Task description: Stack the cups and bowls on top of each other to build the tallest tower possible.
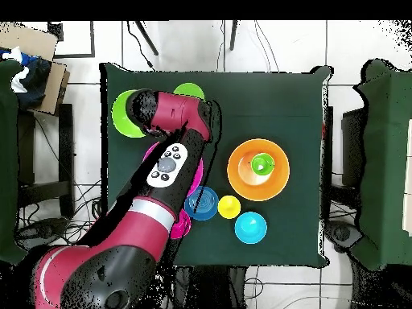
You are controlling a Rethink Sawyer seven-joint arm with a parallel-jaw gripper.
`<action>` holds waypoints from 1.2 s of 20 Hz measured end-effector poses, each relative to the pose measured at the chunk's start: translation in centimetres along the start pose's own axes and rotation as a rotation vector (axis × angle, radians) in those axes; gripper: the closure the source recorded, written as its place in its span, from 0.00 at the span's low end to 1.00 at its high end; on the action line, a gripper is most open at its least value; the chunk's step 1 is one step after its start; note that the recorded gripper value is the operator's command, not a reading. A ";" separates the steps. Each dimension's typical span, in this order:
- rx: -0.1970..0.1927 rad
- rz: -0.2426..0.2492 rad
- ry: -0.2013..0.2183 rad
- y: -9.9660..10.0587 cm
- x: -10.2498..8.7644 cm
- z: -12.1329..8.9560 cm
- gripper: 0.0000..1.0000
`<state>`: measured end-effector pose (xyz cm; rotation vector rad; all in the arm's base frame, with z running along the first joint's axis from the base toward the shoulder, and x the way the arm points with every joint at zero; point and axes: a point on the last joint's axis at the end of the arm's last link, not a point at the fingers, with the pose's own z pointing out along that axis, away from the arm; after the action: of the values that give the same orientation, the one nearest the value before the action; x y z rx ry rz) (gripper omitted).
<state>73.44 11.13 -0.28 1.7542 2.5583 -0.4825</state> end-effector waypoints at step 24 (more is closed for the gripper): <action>-0.035 -0.009 -0.046 0.3 0.0 3.2 0.00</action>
<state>73.19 10.48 -3.42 1.7005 2.5293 -0.4701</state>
